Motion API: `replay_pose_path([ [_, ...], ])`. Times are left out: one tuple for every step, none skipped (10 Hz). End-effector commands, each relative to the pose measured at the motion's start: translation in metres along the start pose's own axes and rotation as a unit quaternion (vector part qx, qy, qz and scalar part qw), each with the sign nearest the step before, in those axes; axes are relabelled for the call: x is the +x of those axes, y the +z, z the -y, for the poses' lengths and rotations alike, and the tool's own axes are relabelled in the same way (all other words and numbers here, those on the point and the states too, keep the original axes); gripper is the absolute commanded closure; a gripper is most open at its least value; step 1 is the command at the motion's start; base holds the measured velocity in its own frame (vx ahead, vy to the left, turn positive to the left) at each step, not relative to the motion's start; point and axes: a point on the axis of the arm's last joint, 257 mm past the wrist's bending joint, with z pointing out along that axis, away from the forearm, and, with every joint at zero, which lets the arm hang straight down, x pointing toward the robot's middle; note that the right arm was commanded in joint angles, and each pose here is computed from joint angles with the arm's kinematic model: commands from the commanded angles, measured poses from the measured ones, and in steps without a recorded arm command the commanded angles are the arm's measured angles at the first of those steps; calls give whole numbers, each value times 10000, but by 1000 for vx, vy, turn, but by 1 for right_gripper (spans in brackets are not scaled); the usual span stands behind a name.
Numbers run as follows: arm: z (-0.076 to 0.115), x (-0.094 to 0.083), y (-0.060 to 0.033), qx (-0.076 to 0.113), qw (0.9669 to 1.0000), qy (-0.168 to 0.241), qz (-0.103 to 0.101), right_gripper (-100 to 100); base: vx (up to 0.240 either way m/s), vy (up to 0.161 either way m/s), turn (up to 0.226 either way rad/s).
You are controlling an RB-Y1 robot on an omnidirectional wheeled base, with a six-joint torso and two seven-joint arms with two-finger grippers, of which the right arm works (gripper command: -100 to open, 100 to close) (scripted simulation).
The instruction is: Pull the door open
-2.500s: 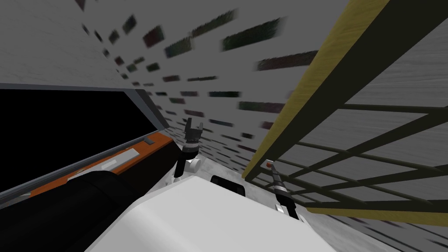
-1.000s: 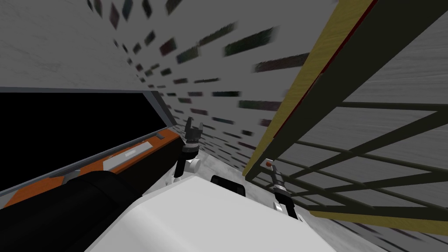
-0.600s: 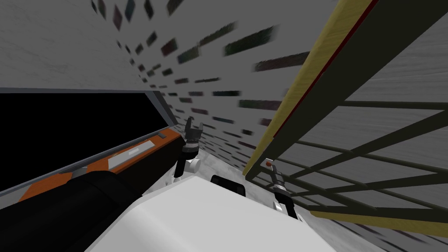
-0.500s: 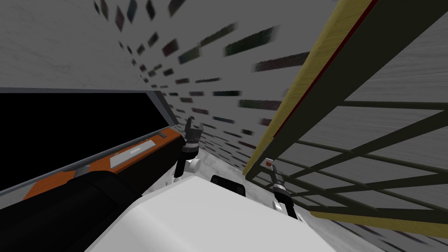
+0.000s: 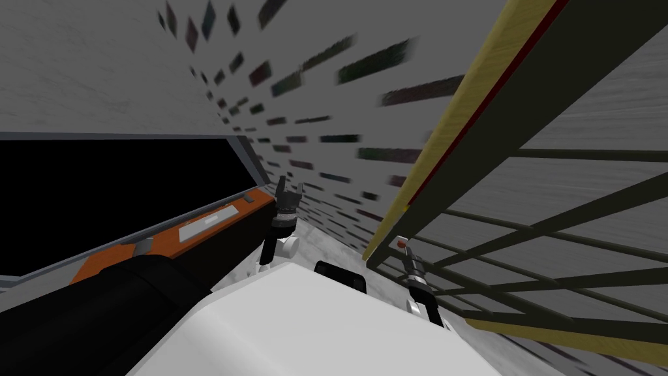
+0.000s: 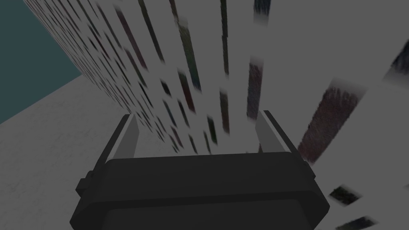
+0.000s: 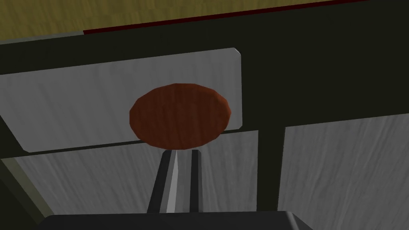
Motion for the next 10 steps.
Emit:
replay_pose_path([
  [-31, 179, 61, -95, 9995, 277, -121, 100, -42, -17, 39],
  [-31, 179, 61, -95, 9995, 277, -121, 100, -11, -5, -14],
  [19, 25, 9, 3, 9991, 426, 35, -100, -18, -21, 1],
  [19, 31, 13, -2, 9985, 546, 49, -100, -39, -17, 22],
  [20, 38, 19, -9, 9975, 706, 66, -100, -49, -13, 16],
  [20, 46, 24, -16, 9960, 886, 86, -100, -73, 9, 77],
  [21, 55, 31, -25, 9941, 1083, 107, -100, -71, 18, 83],
  [22, 65, 38, -35, 9917, 1280, 131, -100, -63, 2, 37],
  [22, 65, 38, -36, 9911, 1324, 130, -100, -39, -3, 13],
  [24, 76, 46, -48, 9875, 1566, 155, -100, -38, -9, 36],
])
